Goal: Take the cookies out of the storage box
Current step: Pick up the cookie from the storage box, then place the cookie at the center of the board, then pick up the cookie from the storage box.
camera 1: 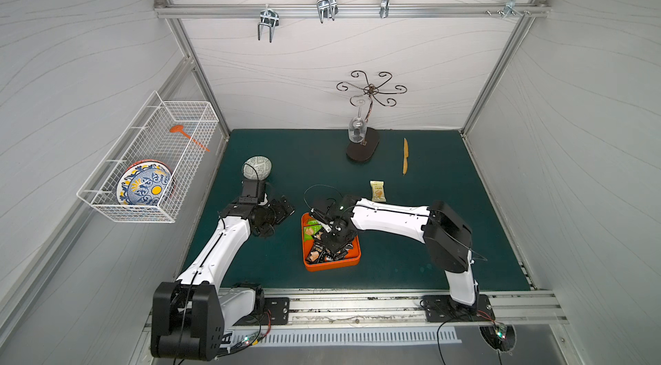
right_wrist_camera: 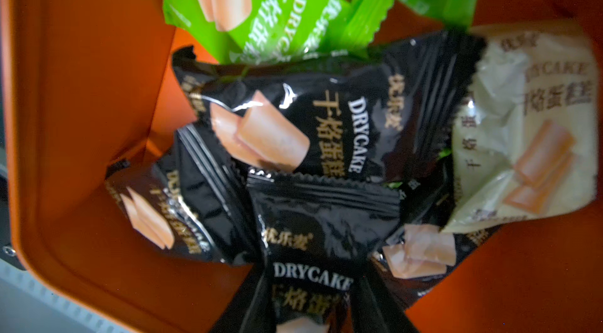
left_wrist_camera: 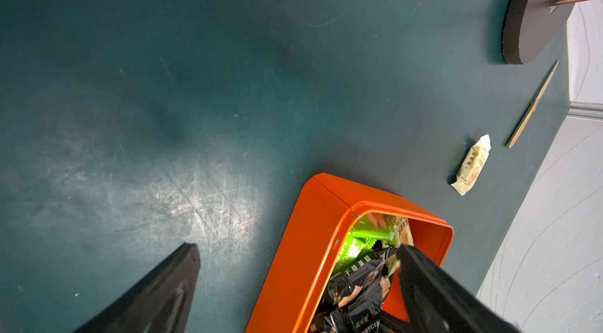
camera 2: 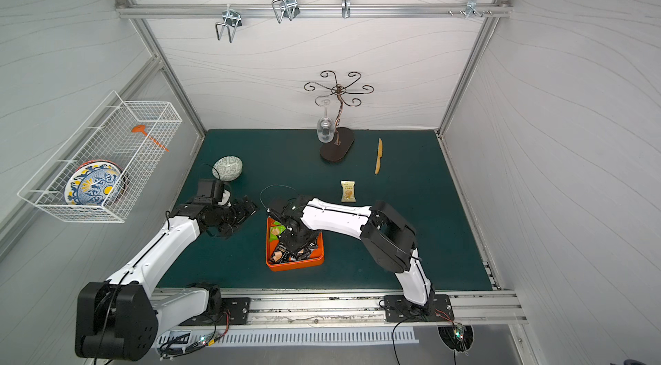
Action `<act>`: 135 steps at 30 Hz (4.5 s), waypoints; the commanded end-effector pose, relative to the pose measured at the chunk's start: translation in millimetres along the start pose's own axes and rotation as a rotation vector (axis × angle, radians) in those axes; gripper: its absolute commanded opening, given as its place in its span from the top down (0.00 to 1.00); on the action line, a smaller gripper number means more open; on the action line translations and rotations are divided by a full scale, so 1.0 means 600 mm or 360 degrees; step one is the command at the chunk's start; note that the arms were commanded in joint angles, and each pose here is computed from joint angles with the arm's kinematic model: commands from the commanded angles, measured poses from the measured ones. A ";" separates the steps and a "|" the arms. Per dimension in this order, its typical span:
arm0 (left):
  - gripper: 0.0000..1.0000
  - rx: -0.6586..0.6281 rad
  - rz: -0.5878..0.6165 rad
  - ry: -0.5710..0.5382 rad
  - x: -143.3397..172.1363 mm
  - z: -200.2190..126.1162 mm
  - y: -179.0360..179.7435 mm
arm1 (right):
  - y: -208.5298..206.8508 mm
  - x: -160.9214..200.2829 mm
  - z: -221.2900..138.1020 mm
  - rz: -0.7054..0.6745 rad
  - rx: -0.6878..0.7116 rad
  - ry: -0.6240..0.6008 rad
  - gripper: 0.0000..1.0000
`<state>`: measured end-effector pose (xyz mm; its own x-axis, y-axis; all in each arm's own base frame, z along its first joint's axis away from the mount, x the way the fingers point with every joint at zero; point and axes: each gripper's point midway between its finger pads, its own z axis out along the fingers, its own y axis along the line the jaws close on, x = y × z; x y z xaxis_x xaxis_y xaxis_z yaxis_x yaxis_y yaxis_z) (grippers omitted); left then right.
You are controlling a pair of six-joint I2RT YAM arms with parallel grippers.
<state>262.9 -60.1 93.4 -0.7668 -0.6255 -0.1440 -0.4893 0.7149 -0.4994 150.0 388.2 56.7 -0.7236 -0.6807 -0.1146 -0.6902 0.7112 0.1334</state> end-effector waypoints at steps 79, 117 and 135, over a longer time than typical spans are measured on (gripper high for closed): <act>0.02 0.0050 0.0157 0.0086 -0.007 0.000 -0.050 | -0.526 -0.050 -0.105 0.0879 0.0244 -0.0306 0.58; 0.02 0.0102 0.0139 0.0064 0.004 -0.022 -0.040 | -0.064 0.031 -0.063 0.0410 -0.0060 0.0048 0.44; 0.02 0.0085 0.0147 0.0067 0.005 -0.017 -0.034 | -0.079 0.040 -0.011 0.0517 0.0123 0.0247 0.38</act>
<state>265.8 -72.9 111.4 -0.8174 -0.5569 -0.1470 -0.4121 0.7438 -0.5262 161.0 349.4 58.3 -0.8853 -0.4635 0.0389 -0.4572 0.8825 0.1104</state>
